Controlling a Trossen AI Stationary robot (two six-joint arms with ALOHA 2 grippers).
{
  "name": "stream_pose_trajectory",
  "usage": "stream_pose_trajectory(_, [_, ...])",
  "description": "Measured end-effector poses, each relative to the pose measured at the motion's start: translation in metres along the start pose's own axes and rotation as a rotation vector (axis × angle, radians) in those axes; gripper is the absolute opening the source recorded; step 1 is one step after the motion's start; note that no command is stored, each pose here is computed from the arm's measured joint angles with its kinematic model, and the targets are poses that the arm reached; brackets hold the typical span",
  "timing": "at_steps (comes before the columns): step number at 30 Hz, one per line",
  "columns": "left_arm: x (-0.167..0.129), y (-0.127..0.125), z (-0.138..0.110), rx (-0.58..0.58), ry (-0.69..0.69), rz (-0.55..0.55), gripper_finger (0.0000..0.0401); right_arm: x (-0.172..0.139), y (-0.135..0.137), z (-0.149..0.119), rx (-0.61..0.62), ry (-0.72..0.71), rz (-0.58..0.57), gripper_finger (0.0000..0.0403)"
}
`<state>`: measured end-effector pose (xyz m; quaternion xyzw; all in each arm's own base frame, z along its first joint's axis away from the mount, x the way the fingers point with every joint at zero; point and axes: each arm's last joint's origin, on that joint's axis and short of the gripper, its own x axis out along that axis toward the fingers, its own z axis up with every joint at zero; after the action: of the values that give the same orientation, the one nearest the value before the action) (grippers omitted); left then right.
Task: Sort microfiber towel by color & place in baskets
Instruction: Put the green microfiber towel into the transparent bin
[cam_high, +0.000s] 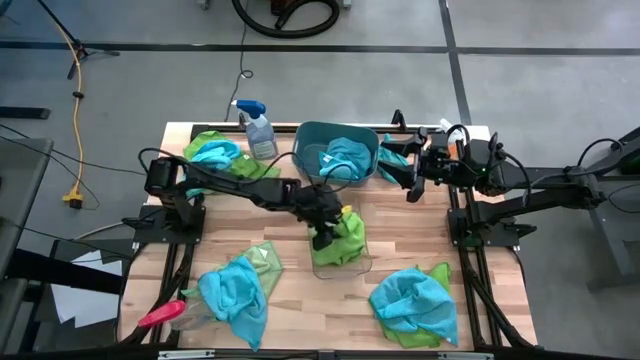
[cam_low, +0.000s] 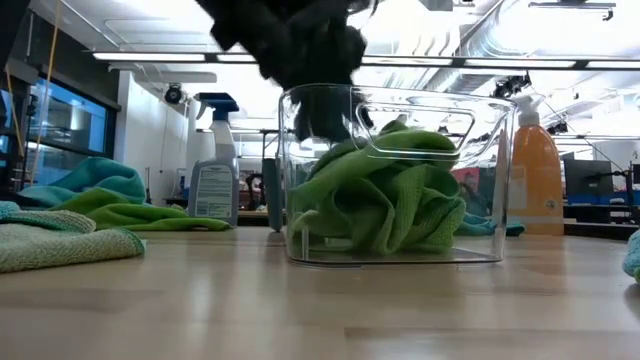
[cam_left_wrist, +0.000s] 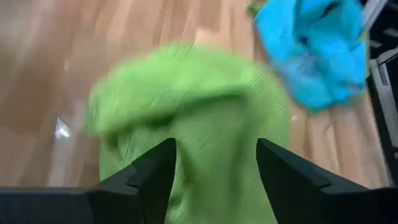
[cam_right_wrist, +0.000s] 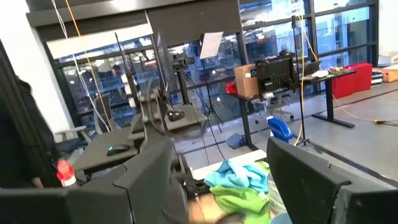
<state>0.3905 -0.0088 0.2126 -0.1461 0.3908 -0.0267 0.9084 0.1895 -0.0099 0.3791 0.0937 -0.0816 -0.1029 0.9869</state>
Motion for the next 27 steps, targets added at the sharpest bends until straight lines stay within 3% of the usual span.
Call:
stream_pose_trajectory(4, [-0.028,-0.003,0.014,0.063,0.025,0.016,0.0219,0.0,0.0,-0.002,0.005,0.021,-0.004,0.0261])
stream_pose_trajectory(9, [-0.079,0.003,0.021,0.059,0.004,0.043,0.022,0.003,-0.001,-0.016,0.122,0.148,-0.001,0.0261])
stream_pose_trajectory(14, [-0.143,0.002,0.025,0.115,-0.359,0.013,0.021,0.013,0.003,-0.047,0.166,0.394,0.028,0.0261])
stream_pose_trajectory(19, [-0.191,0.006,0.002,0.092,-0.756,-0.019,0.0196,0.034,0.012,-0.075,0.156,0.53,0.06,0.0255])
stream_pose_trajectory(23, [-0.203,0.013,-0.03,-0.032,-0.889,-0.012,0.0186,0.053,0.02,-0.097,0.037,0.747,0.064,0.0216])
stream_pose_trajectory(27, [-0.207,0.015,-0.05,-0.107,-0.93,0.003,0.0179,0.073,0.025,-0.113,-0.069,0.917,0.068,0.013])
